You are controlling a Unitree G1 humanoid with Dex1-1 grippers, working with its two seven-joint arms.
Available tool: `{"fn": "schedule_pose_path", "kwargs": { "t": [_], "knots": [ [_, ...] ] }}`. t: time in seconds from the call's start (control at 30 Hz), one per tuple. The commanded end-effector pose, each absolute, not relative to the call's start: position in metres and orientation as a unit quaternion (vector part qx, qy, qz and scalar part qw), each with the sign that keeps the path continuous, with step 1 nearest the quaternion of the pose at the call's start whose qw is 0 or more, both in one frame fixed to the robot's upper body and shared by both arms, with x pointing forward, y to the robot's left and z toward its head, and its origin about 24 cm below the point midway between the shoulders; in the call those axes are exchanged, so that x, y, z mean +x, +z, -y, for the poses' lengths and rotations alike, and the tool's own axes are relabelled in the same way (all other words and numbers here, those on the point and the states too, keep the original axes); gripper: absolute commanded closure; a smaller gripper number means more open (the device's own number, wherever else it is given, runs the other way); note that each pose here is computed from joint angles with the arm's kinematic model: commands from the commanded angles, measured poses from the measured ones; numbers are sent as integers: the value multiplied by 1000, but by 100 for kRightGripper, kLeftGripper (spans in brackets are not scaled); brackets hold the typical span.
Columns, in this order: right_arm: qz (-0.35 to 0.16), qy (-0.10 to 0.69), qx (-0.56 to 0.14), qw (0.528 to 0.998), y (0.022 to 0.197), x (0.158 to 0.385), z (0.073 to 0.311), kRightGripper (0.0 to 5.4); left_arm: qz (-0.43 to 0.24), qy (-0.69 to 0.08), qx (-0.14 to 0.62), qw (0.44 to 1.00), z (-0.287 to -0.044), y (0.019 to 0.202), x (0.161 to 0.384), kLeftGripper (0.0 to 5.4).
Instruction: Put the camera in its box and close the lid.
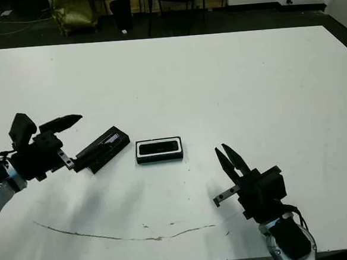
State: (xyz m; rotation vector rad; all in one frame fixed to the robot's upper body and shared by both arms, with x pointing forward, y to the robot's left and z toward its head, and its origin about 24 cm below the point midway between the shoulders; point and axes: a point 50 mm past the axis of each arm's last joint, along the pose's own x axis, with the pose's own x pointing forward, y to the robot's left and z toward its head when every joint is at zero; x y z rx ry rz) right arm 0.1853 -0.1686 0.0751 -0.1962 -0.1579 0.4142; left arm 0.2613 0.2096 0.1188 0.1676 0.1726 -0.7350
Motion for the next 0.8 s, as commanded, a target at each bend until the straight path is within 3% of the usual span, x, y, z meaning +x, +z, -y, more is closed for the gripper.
{"fn": "schedule_pose_path", "kwargs": {
  "t": [0.03, 0.23, 0.37, 0.8],
  "knots": [
    [60, 200, -89, 974, 69, 182, 171, 540, -119, -348, 66, 927, -212, 111, 260, 1],
    [40, 195, -90, 976, 68, 179, 170, 540, -160, -328, 53, 930, -212, 108, 260, 1],
    [41, 198, -89, 975, 67, 179, 170, 540, -182, -325, 85, 924, -212, 110, 261, 1],
    [35, 190, -95, 977, 66, 178, 169, 540, -205, -327, 119, 915, -212, 103, 268, 1]
  ]
}}
